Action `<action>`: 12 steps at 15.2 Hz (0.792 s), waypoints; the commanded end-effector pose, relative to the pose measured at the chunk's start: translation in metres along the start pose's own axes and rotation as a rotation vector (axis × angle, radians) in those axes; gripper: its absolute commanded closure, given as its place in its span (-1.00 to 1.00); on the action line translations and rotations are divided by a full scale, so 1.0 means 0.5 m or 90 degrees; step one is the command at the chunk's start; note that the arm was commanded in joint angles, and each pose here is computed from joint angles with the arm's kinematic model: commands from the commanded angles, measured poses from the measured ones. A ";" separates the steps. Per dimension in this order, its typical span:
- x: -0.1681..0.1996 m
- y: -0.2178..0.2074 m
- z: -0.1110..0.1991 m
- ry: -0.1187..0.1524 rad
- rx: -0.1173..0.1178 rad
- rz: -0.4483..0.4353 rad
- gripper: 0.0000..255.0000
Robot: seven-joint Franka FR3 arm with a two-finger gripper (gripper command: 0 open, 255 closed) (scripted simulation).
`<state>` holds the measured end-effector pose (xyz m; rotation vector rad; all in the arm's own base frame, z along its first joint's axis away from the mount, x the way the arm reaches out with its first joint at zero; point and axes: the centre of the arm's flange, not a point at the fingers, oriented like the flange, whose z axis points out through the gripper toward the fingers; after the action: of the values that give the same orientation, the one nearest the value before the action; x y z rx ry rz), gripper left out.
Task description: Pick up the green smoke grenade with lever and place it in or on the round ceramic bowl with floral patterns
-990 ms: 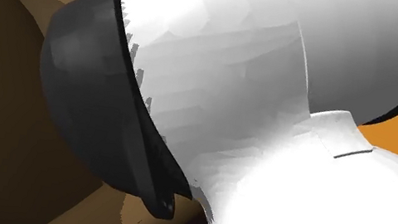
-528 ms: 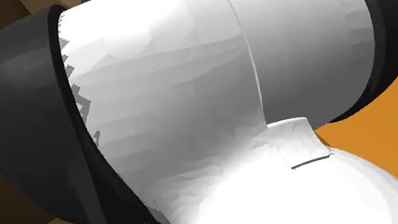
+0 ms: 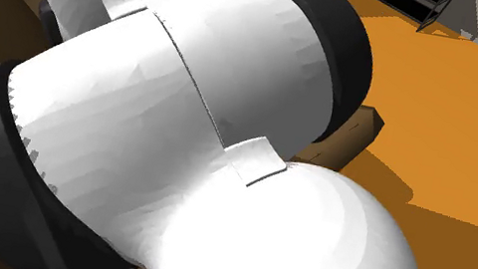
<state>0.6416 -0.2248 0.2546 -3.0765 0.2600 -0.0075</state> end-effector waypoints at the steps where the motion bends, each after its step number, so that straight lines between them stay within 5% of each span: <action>1: 0.002 -0.007 0.018 0.000 0.000 0.001 1.00; 12: 0.002 -0.001 0.131 0.000 0.000 0.001 1.00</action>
<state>0.6426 -0.2216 0.1952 -3.0764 0.2628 -0.0067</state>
